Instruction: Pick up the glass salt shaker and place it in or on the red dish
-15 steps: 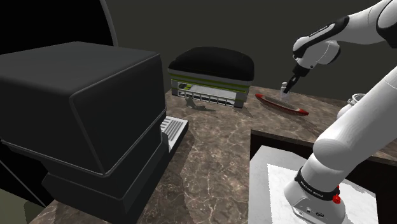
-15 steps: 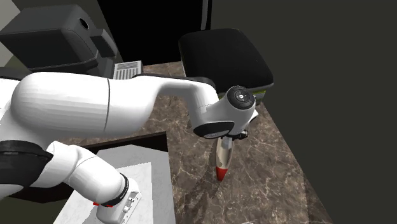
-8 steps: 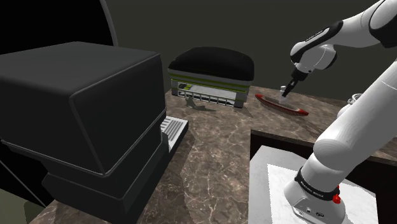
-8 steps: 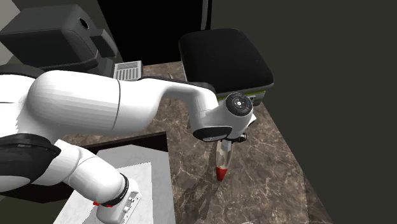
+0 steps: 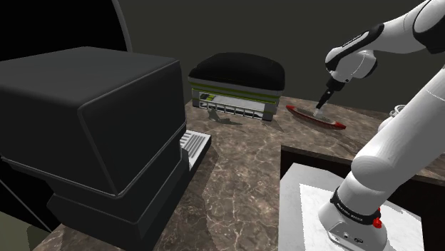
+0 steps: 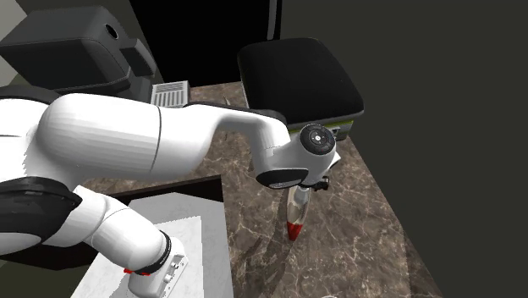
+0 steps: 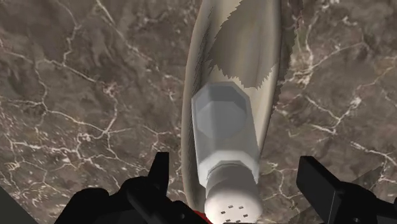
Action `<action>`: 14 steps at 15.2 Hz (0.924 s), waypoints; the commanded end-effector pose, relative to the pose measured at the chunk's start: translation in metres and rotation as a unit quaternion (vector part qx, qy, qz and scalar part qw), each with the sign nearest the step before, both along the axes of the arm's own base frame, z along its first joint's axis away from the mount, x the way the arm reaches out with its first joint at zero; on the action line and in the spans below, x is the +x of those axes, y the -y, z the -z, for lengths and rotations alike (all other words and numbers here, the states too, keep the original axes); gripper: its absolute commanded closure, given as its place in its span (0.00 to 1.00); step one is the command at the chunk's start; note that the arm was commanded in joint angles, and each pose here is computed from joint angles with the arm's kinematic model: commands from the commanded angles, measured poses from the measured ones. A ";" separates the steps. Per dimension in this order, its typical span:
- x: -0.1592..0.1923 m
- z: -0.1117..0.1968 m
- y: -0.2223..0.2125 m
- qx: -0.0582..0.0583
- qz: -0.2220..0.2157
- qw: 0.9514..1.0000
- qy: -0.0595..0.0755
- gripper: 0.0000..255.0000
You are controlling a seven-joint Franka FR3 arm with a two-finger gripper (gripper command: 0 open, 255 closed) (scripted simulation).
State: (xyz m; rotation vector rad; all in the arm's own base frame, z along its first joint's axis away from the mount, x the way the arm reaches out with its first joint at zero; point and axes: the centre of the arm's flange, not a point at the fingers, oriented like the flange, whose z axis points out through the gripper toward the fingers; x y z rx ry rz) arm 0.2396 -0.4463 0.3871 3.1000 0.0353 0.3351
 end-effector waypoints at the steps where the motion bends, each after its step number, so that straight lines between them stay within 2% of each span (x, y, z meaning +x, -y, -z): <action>1: 0.000 0.000 0.000 0.000 0.000 1.000 0.000 0.00; 2: 0.000 0.000 0.000 0.000 0.000 1.000 0.000 0.00; 6: -0.011 -0.049 -0.001 0.000 0.000 1.000 0.000 0.00; 14: -0.011 -0.049 -0.001 0.000 0.000 1.000 0.000 0.00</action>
